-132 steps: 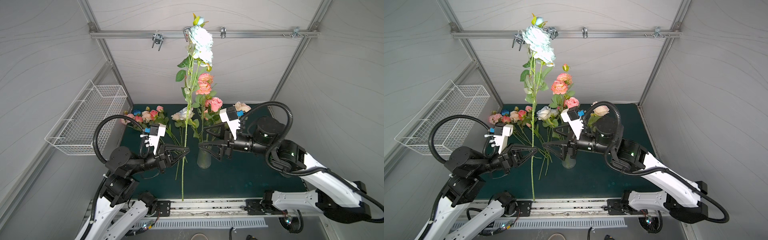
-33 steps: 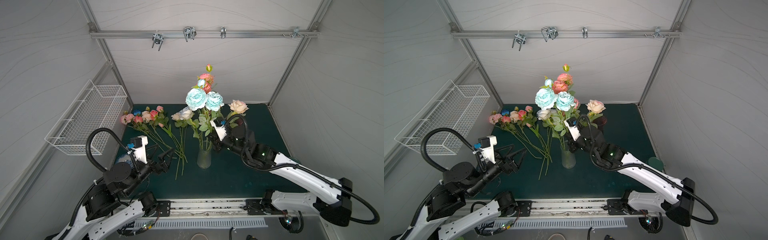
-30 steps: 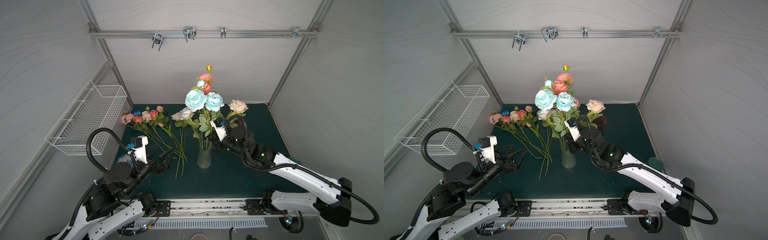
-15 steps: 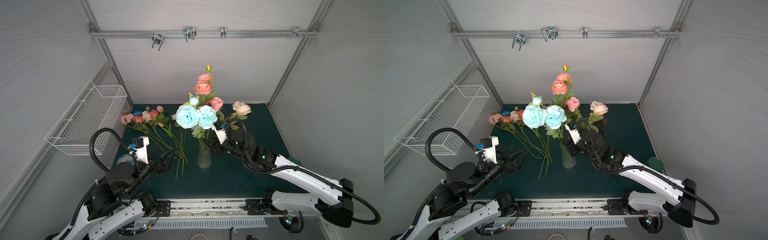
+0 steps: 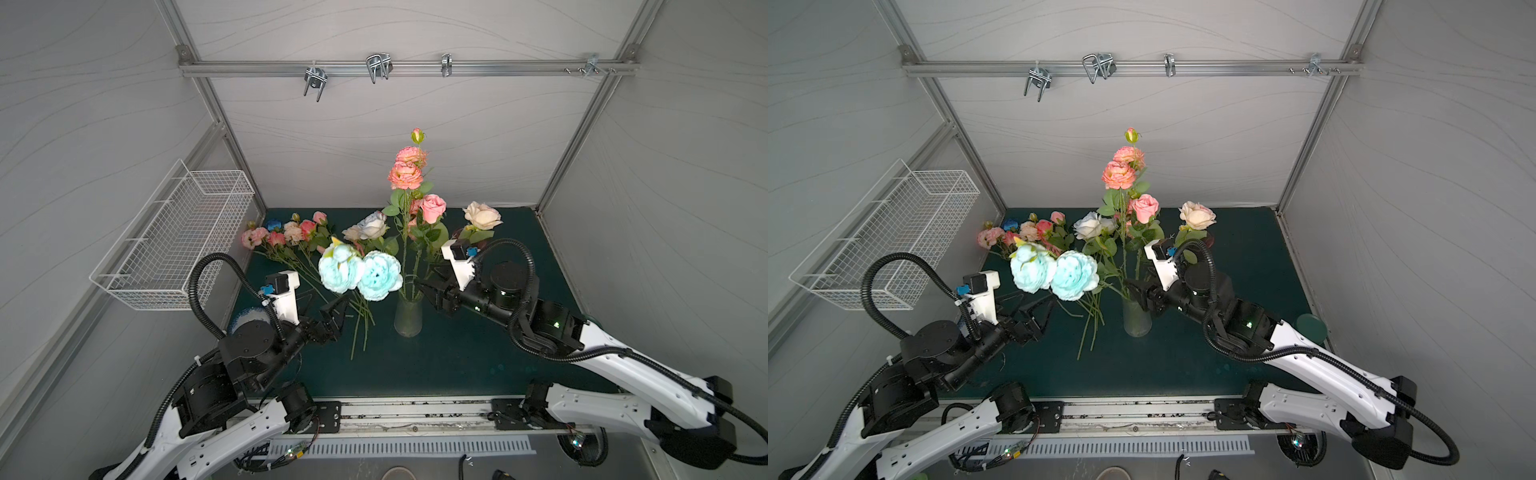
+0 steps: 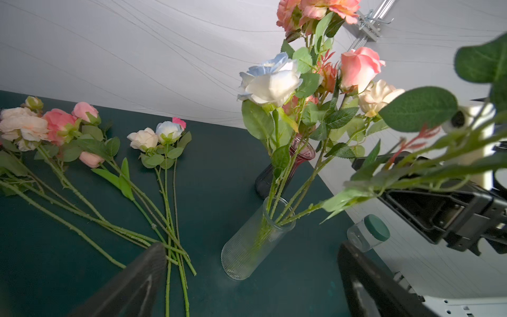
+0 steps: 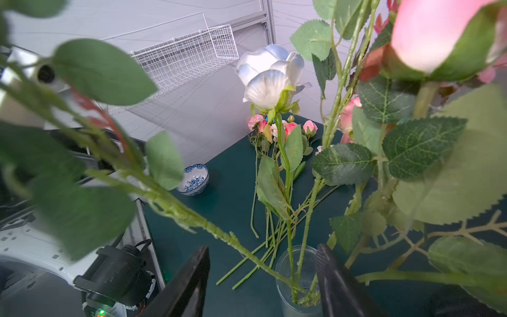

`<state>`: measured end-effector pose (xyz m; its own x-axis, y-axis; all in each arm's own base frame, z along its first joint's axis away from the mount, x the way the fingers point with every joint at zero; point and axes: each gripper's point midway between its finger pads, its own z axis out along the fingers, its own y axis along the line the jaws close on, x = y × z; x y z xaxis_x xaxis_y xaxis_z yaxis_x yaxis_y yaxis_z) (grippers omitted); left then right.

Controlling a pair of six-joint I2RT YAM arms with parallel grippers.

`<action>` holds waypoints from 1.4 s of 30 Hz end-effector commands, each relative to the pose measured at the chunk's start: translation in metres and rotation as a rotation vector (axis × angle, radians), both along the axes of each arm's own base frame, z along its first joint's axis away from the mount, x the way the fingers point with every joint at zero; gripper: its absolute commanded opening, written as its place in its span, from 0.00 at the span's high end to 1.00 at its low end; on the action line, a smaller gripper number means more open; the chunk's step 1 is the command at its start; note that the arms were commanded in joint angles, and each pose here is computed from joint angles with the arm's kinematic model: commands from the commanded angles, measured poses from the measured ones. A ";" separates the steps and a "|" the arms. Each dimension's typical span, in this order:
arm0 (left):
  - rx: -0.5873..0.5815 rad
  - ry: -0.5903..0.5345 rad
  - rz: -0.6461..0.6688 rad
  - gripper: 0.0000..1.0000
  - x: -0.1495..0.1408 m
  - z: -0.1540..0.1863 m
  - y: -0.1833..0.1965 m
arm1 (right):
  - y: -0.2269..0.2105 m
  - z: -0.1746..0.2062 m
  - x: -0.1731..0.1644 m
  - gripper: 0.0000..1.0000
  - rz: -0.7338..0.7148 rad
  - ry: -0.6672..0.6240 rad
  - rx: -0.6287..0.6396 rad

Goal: Arrange flowers in a vase
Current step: Place the flower in the vase, then pick up the flower from the flowers.

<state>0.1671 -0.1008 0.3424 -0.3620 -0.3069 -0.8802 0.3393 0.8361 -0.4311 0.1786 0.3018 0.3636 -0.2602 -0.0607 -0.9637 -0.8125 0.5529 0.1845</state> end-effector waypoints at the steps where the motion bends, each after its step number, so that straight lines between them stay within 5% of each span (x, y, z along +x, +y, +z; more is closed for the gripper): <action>1: -0.019 0.002 0.055 0.01 0.002 0.002 0.010 | -0.006 0.003 -0.012 0.37 0.024 0.022 0.022; 11: 0.083 0.105 0.412 0.03 0.013 -0.025 0.069 | -0.024 0.025 -0.031 0.36 0.047 0.001 0.088; 21: 0.069 0.094 0.561 0.07 0.007 -0.028 0.102 | -0.034 0.034 -0.039 0.36 0.052 -0.014 0.113; 30: 0.161 0.148 0.641 0.07 0.027 -0.040 0.094 | -0.042 0.046 -0.045 0.36 0.062 -0.031 0.151; 35: -0.032 0.409 0.674 0.11 0.052 -0.095 0.099 | -0.050 0.049 -0.048 0.36 0.053 -0.040 0.165; 37: -0.157 0.528 0.673 0.21 0.066 -0.127 0.100 | -0.054 0.051 -0.048 0.36 0.049 -0.047 0.167; 42: -0.346 0.664 0.707 0.26 0.114 -0.189 0.103 | -0.060 0.055 -0.050 0.36 0.043 -0.057 0.179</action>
<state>0.2414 0.0314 0.1550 -0.3844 -0.7616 -0.5218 -0.6630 0.6211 -0.4180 0.1293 0.2466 0.4178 -0.2154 0.0969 -0.9717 -0.8498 0.4716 0.2354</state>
